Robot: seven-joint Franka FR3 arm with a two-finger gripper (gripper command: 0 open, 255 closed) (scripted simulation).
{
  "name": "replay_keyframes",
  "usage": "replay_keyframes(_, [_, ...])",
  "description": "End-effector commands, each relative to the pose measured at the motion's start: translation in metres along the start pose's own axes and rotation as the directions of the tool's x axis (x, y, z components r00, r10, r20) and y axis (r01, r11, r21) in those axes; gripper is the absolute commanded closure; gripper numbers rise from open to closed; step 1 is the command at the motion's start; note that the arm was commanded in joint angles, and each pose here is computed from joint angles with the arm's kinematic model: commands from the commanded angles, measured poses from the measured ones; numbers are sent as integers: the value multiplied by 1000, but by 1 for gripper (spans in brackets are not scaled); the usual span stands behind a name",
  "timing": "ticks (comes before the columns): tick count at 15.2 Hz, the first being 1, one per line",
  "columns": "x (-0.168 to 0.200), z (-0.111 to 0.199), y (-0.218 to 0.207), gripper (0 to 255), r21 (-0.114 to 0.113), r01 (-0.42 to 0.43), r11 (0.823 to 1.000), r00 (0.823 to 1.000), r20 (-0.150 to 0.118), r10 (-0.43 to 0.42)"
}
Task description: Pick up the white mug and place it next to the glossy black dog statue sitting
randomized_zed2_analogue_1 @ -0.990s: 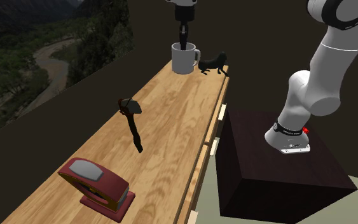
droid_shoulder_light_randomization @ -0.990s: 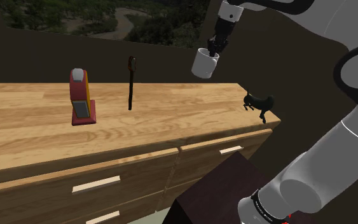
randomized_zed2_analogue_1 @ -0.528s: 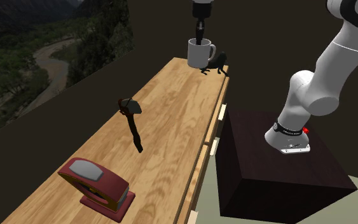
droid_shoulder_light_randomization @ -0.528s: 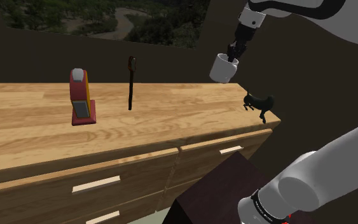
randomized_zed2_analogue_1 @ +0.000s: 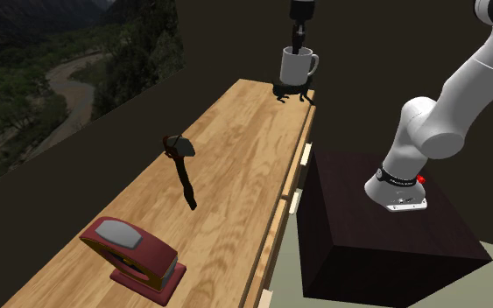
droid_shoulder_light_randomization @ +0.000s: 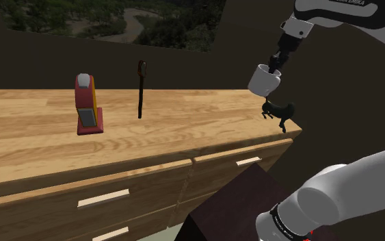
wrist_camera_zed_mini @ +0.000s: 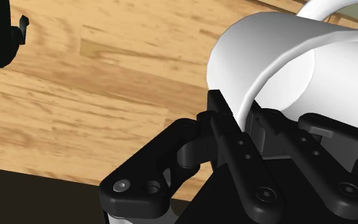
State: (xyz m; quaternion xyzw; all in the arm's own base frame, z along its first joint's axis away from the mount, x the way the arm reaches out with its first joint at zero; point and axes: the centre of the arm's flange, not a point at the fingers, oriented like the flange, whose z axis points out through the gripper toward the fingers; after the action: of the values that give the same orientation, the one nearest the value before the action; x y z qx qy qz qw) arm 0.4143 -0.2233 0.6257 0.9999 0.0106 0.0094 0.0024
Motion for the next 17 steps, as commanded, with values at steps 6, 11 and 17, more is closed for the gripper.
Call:
replay_keyframes(6, [-69, 0, 61, 255, 0, 2, 1000, 1000, 0, -2])
replay_keyframes(11, [-90, 16, 80, 255, 0, 2, 1000, 1000, 0, -2])
replay_keyframes(17, [-91, 47, 80, 255, 0, 2, 1000, 1000, 0, -2])
